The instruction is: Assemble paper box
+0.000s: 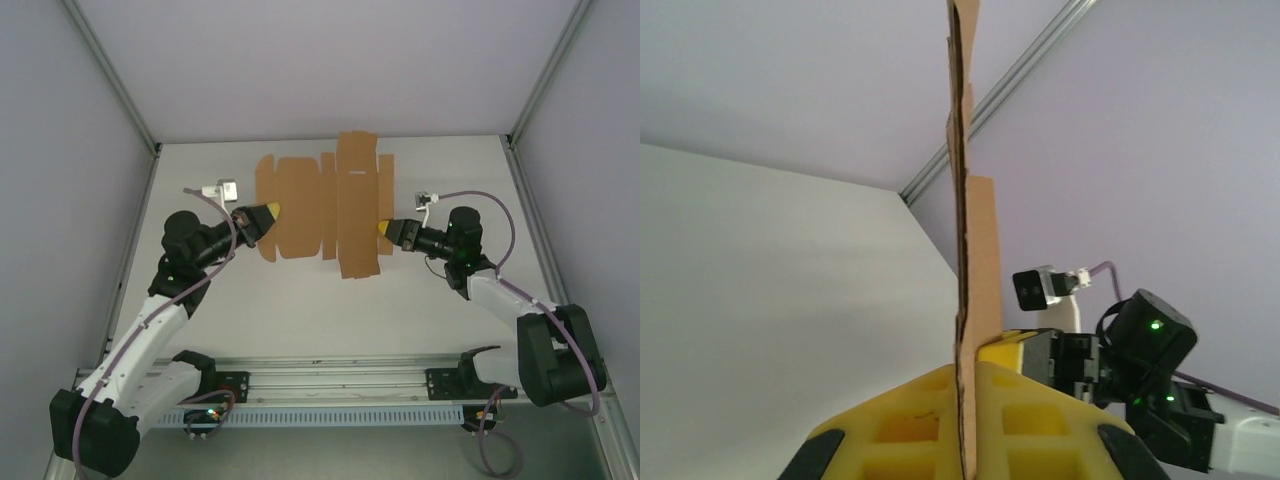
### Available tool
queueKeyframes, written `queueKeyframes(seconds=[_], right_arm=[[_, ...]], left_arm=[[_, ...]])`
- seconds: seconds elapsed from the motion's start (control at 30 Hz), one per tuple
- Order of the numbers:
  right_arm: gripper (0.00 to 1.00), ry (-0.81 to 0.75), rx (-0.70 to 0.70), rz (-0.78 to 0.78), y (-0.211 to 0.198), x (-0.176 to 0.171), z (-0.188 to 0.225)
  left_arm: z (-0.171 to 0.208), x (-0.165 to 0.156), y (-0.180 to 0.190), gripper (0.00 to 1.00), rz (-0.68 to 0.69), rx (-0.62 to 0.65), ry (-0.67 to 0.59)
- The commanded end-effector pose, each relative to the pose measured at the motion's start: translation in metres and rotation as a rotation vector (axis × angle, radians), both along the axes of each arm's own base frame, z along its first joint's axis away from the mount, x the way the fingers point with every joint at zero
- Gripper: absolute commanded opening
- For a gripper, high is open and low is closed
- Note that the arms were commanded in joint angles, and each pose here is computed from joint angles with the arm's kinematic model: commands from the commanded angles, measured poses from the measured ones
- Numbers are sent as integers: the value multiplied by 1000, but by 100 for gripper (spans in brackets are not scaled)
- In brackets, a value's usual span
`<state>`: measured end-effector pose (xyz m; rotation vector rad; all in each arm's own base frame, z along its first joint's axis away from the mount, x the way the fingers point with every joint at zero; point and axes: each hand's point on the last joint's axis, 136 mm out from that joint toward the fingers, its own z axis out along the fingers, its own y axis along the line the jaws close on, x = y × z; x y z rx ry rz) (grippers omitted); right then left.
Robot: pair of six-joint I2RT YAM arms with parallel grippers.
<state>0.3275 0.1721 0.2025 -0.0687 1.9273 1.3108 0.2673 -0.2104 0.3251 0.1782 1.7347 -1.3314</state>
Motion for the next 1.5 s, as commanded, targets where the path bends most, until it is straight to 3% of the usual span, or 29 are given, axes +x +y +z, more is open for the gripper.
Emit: queueKeyframes(seconds=[0.0,0.03,0.17,0.2,0.23,0.27,0.3,0.33,0.47,0.63,0.77,0.9,1.13,1.47], right_arm=[[4,19,-70,-37,-7,-1,-2],[0,22,-90,-46,-9,-2,-4],[0,8,-170,-61,-14,-7,-6],[0,9,-212,-58,-14,-8,-9],[0,21,-268,-60,-15,-9,-15],[0,41,-338,-61,-16,-10,-23],[0,53,-404,-44,-15,-13,-30],[0,62,-467,-19,-13,-15,-38],[0,85,-701,90,-7,-18,-69],[0,89,-1010,169,-12,3,-92],[0,-139,-1393,156,-8,35,-97],[0,-377,-1627,79,9,62,-86],[0,-777,-1686,26,52,63,-74],[0,-924,-1676,64,74,46,-81]], left_arm=[[-3,6,13,0,97,34,-17],[-6,8,16,0,121,44,-10],[-19,9,26,0,178,96,8],[-24,10,30,11,197,119,19],[-33,11,35,38,228,151,45],[-45,13,43,72,274,196,79],[-57,15,52,95,322,245,112],[-71,16,64,100,379,301,155],[-124,12,111,100,581,515,322],[-138,10,99,100,496,528,367],[-132,17,77,100,404,464,348],[-121,25,57,100,319,424,331],[-110,46,25,100,198,351,332],[-97,80,-28,100,18,378,320]])
